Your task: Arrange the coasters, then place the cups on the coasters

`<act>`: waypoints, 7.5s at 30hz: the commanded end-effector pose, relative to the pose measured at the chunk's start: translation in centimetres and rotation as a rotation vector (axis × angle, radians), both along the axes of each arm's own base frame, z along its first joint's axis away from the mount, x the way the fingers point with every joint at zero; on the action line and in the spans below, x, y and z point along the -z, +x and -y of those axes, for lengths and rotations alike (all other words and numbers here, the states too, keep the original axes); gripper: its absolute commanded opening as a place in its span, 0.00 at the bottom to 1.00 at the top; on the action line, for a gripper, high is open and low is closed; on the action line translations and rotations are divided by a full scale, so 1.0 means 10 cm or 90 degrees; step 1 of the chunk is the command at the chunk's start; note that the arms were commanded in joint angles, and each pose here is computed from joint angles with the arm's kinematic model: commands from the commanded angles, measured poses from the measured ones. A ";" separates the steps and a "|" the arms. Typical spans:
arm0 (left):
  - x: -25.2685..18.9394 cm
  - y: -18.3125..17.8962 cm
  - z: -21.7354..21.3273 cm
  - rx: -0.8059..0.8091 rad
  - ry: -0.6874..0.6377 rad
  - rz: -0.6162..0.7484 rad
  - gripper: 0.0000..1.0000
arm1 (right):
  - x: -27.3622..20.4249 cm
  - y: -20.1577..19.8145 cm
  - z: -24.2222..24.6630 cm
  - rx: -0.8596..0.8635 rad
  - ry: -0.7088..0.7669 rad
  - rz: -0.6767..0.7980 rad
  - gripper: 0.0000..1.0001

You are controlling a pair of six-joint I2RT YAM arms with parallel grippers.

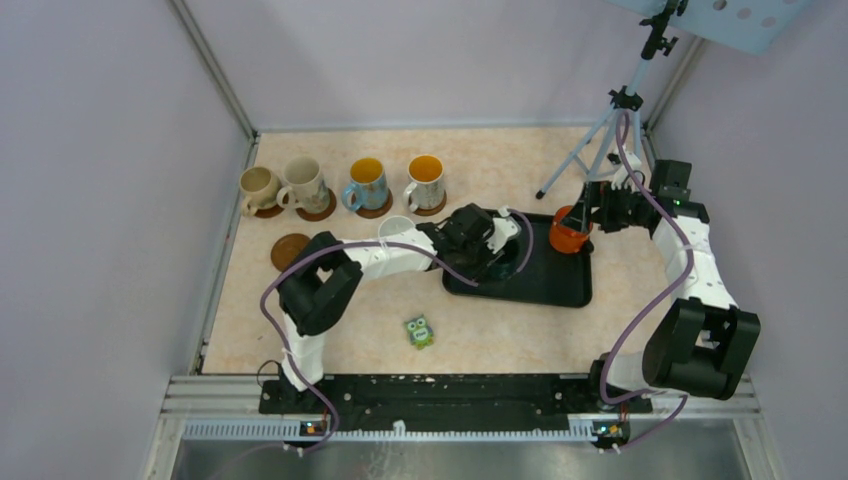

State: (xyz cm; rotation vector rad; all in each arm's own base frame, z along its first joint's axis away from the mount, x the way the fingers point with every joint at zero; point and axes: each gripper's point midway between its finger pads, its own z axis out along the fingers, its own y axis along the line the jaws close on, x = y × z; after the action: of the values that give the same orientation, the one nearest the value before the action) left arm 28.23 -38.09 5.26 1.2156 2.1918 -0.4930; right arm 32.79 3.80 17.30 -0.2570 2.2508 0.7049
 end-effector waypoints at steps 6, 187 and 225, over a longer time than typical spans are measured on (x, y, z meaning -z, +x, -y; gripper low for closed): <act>-0.29 0.25 0.05 -0.022 -0.039 0.024 0.08 | -0.10 0.03 0.01 -0.010 -0.001 0.032 0.98; -0.78 0.24 -3.57 -0.159 -0.048 0.105 0.99 | -0.18 0.08 -0.17 -0.071 -0.059 0.036 0.98; -2.02 0.60 -2.08 -0.135 -0.234 0.152 0.99 | 0.71 -0.42 -0.43 -0.174 -0.099 -0.150 0.98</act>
State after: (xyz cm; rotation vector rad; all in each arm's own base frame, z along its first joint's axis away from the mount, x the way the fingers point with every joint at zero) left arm 32.83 -14.83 24.85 0.8502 1.9005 -0.5689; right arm 28.70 5.83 8.14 -0.5441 2.6143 0.6655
